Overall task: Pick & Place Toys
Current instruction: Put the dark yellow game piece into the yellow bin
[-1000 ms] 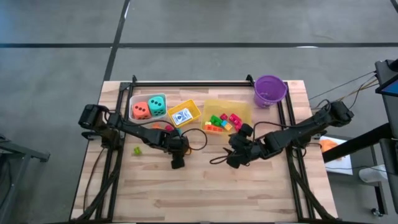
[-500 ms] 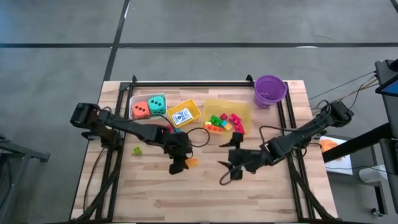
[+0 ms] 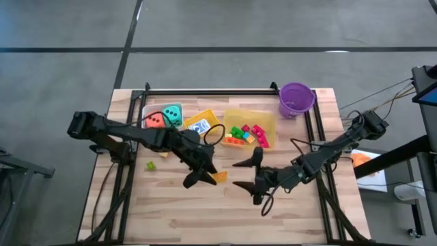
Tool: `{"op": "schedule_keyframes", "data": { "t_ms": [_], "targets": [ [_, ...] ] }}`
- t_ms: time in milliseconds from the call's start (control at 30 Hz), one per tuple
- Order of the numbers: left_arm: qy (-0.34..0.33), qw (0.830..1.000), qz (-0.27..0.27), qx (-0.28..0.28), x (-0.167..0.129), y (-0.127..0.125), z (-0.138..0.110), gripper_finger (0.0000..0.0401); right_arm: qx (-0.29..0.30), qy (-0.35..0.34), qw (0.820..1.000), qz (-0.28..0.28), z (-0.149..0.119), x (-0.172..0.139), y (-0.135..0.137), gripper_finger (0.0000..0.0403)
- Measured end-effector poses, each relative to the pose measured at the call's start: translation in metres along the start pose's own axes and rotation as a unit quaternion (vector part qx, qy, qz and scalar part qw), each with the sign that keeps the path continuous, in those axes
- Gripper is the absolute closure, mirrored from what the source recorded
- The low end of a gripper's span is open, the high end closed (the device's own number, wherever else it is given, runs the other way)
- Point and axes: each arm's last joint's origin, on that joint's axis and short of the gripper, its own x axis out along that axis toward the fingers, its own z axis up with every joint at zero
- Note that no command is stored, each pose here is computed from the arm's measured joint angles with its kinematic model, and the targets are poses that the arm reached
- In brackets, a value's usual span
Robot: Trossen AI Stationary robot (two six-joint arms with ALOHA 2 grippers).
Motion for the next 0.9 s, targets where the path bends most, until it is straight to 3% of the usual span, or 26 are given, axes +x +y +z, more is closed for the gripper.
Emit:
{"op": "schedule_keyframes", "data": {
  "t_ms": [400,600,767,900],
  "targets": [
    [-0.024,0.999,-0.013,0.019,-0.006,-0.003,0.015,0.0268,-0.013,-0.005,1.0,-0.002,0.004,0.006,0.002,0.0106],
    [-0.022,0.999,-0.017,0.019,-0.005,-0.003,0.014,0.0255,-0.034,0.014,0.999,-0.007,0.005,0.033,0.012,0.0106],
    [-0.012,0.999,-0.028,0.016,-0.004,-0.002,0.01,0.0254,-0.048,0.025,0.997,-0.056,0.023,0.046,0.013,0.0106],
    [0.001,0.999,-0.037,0.013,-0.003,-0.002,0.007,0.0253,-0.06,0.05,0.996,-0.048,0.028,0.057,0.017,0.0106]
  ]
}}
